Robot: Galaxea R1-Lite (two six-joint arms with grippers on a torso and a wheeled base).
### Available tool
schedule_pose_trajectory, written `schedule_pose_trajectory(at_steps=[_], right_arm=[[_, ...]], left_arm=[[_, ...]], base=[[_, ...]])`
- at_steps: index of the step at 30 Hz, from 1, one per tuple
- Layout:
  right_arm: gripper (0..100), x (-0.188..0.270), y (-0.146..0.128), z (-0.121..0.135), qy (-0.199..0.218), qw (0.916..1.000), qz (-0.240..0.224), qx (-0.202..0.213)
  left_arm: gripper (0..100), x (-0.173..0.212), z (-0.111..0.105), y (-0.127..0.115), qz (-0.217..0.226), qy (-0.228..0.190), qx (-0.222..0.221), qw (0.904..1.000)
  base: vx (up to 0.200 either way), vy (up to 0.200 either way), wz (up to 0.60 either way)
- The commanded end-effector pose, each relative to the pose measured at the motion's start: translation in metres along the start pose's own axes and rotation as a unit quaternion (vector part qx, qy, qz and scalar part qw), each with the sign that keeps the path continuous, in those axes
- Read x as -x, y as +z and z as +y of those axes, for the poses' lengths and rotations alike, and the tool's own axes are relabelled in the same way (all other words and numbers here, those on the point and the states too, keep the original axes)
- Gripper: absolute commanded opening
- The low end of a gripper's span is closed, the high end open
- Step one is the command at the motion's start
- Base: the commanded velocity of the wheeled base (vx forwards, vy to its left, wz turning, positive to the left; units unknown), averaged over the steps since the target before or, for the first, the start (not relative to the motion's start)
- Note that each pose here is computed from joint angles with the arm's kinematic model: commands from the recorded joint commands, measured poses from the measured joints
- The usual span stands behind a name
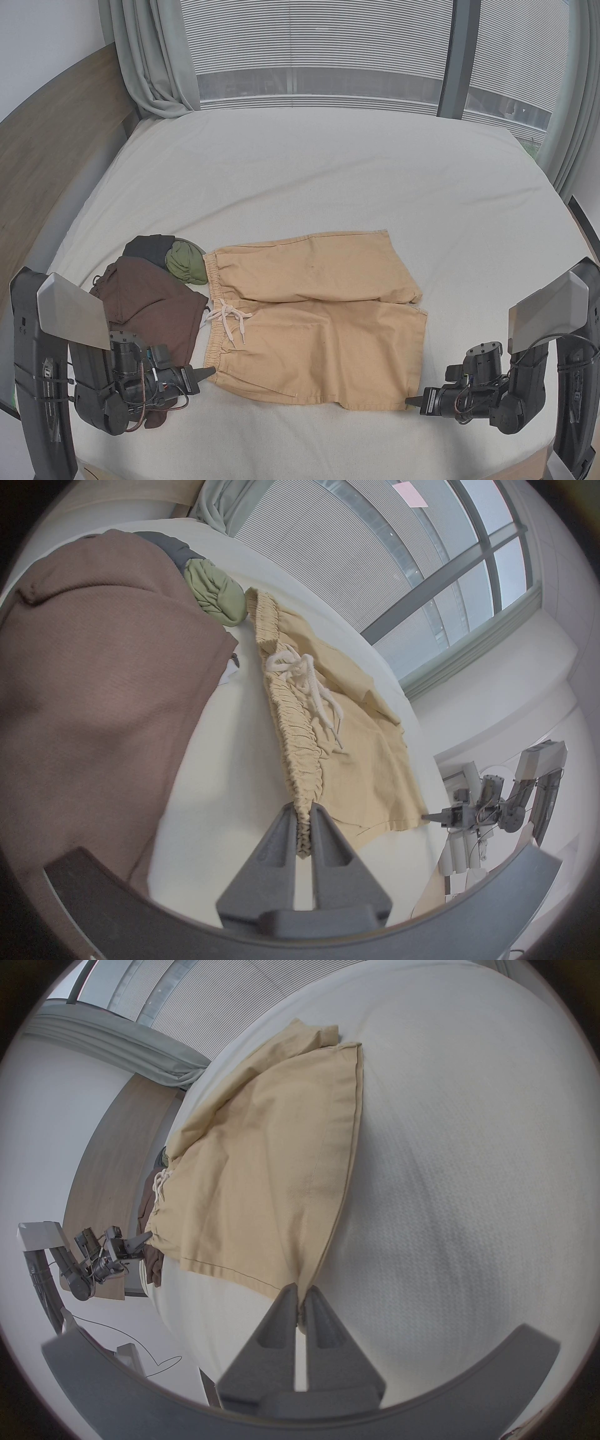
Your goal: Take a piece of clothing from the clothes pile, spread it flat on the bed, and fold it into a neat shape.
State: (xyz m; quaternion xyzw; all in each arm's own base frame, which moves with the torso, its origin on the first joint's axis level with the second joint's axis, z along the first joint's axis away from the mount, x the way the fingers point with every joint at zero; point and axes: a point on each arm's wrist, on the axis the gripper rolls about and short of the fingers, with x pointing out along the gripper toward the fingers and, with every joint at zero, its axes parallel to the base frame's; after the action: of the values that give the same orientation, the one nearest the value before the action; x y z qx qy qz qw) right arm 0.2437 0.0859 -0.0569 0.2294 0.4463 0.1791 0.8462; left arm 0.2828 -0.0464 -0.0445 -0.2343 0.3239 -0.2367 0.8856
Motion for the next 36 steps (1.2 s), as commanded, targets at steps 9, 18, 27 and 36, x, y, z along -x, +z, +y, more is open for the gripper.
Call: schedule_pose_trajectory(at_steps=[9,18,27,36], right_arm=[[0,-0.002,-0.006,-0.008,0.001,0.9999,-0.012,0.002],[100,-0.004,-0.012,-0.012,0.000,0.9999,-0.009,0.008],[100,-0.007,-0.011,-0.010,0.003,0.9999,-0.013,0.011],[100,-0.008,-0.009,-0.010,0.004,0.9998,-0.016,0.009]], left_arm=[[0,0.011,0.010,-0.005,0.008,0.023,0.009,0.9997],[0,0.009,0.009,-0.006,0.009,0.019,0.004,0.9998],[0,0.008,0.009,-0.007,0.011,0.019,0.002,0.9998],[0,0.008,0.010,-0.007,0.011,0.019,0.003,0.9998]], base=[[0.000,0.000,0.00],[0.000,0.000,0.00],[0.000,0.000,0.00],[0.000,0.000,0.00]])
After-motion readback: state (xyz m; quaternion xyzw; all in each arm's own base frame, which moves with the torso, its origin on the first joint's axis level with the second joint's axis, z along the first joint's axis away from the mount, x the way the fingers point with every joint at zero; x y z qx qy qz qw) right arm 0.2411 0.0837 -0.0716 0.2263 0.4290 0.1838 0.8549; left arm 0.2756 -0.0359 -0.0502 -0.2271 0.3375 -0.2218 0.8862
